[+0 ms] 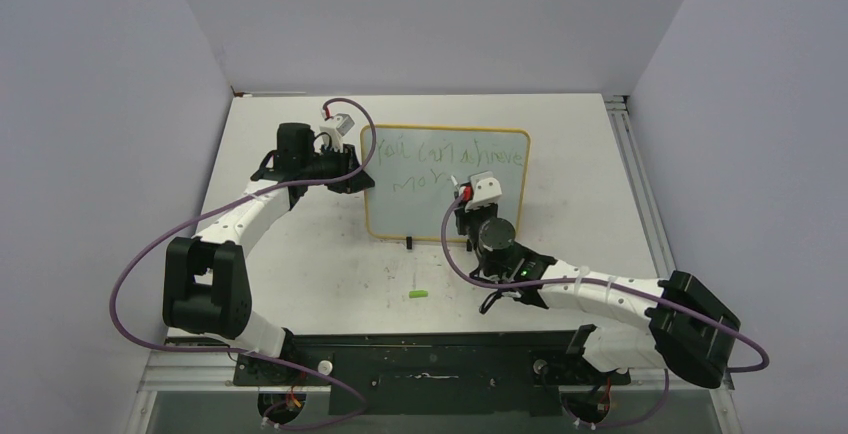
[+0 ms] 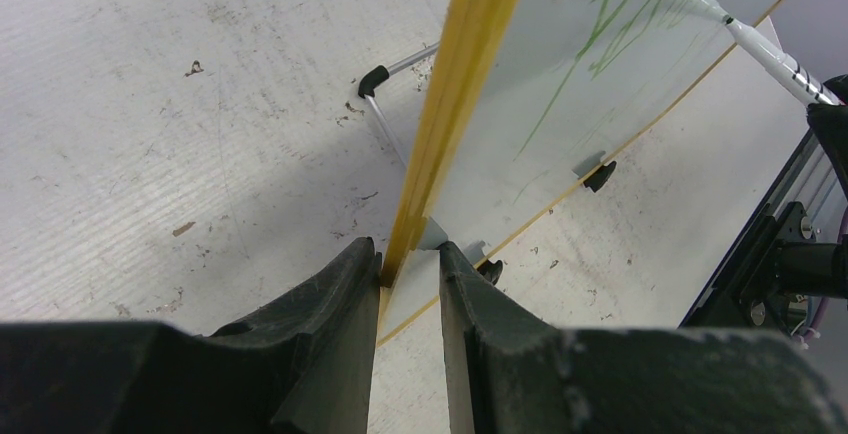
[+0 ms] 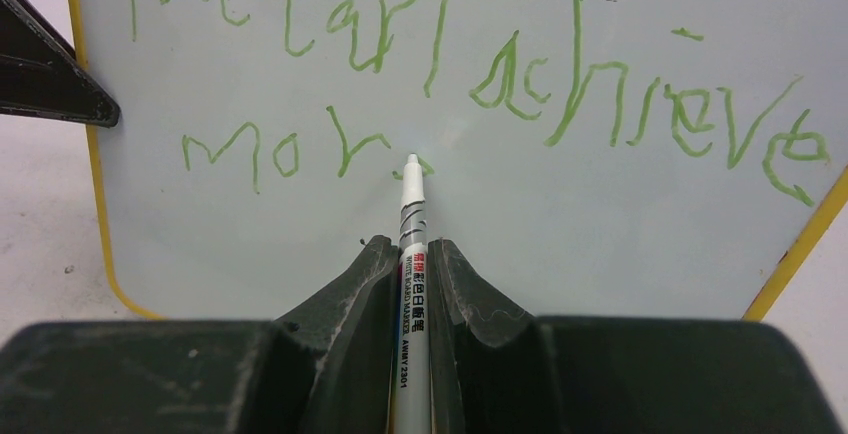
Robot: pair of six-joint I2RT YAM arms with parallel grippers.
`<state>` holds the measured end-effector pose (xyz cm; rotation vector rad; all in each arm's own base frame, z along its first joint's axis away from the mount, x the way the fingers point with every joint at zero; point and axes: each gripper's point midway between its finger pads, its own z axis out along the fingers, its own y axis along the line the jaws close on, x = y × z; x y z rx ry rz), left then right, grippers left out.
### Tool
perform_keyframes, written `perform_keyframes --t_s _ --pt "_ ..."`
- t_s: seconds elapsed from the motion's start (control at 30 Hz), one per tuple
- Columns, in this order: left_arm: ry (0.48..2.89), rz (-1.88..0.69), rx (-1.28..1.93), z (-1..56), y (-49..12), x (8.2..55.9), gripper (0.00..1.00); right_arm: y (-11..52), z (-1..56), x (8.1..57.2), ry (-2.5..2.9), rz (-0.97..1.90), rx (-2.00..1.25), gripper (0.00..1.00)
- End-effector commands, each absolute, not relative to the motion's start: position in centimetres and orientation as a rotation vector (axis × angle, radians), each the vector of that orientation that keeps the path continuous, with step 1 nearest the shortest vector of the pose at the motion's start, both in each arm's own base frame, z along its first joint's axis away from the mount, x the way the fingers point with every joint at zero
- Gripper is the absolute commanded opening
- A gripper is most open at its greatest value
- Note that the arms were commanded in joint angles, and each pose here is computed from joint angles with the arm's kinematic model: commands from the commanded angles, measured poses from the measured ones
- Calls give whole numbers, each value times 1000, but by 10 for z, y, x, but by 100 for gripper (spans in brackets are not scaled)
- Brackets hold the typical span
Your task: Write a sentence on the whiteboard
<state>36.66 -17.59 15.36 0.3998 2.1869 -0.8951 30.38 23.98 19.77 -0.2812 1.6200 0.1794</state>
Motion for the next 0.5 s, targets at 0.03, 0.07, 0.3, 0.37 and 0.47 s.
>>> perform_keyframes --t_s 0.03,0.07,0.3,0.37,0.47 --pt "2112 -893 440 178 -182 374 25 247 216 311 1579 213 -262 5" --pt "2110 -893 441 179 -182 374 25 248 215 310 1583 214 -267 5" --pt "2109 -893 441 179 -182 374 25 251 198 306 1623 225 -294 5" --pt "2108 -894 442 180 -182 374 25 251 194 303 1633 227 -293 5" --pt "2108 -894 441 180 -182 374 25 250 187 299 1646 221 -290 5"
